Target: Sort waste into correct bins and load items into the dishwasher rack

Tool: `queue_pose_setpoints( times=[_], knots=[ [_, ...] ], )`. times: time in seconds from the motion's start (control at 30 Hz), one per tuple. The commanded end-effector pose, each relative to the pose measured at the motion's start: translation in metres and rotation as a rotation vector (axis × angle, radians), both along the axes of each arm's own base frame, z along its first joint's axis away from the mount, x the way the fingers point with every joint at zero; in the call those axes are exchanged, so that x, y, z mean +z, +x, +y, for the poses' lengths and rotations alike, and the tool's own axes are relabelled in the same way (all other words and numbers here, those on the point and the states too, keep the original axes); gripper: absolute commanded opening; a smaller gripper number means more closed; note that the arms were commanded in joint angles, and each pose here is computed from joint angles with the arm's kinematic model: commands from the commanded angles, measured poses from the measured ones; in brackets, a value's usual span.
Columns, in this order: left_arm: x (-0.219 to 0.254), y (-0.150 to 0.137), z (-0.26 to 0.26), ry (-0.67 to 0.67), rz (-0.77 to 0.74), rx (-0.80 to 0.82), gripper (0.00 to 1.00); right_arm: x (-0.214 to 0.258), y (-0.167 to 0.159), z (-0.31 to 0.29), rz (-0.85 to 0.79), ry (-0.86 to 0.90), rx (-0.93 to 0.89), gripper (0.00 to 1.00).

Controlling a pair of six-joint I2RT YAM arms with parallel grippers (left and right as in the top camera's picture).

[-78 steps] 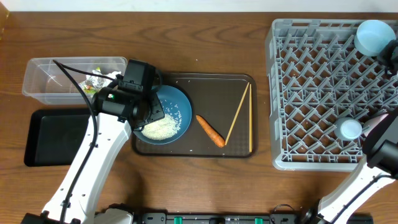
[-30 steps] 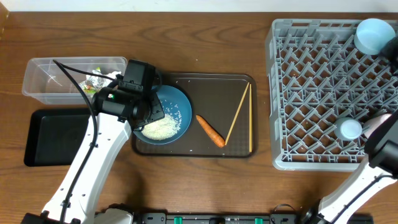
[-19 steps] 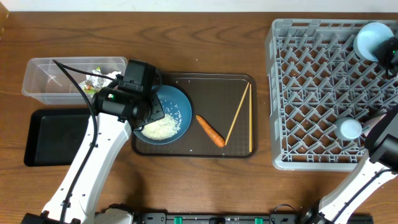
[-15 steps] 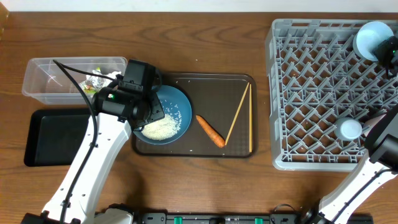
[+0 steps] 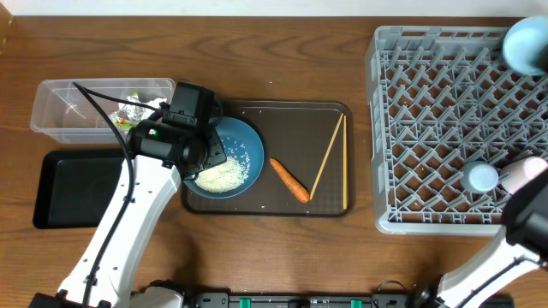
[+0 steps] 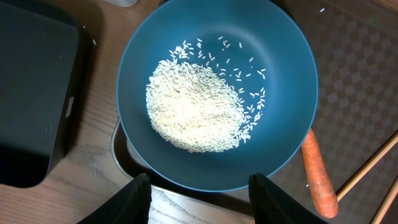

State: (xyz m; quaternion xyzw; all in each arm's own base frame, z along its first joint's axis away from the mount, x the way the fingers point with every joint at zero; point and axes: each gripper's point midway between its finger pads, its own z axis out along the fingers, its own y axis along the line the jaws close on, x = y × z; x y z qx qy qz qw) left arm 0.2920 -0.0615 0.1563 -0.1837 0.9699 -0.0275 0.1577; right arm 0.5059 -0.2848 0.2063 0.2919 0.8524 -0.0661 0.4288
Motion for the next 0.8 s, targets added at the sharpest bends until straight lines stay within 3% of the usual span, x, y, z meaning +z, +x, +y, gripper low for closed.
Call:
queue_pose_setpoints(
  times=[0.0, 0.17, 0.23, 0.43, 0.77],
  knots=[
    [0.000, -0.002, 0.002, 0.003, 0.000, 0.012, 0.52, 0.042, -0.024, -0.016, 0.081, -0.241, -0.093, 0.01],
    [0.000, -0.002, 0.002, 0.002, 0.000, 0.012, 0.52, 0.077, -0.088, -0.056, 0.273, -0.549, -0.539, 0.01],
    [0.000, -0.002, 0.002, 0.002, 0.000, 0.012, 0.52, 0.084, -0.098, -0.058, 0.351, -0.649, -0.616, 0.01],
    [0.000, -0.002, 0.002, 0.003, 0.001, 0.012, 0.52, 0.068, -0.093, -0.053, 0.494, -0.750, -0.632, 0.01],
    [0.000, -0.002, 0.002, 0.002, 0.001, 0.012, 0.52, 0.003, -0.063, -0.035, 0.673, -0.790, -0.472, 0.01]
  ],
)
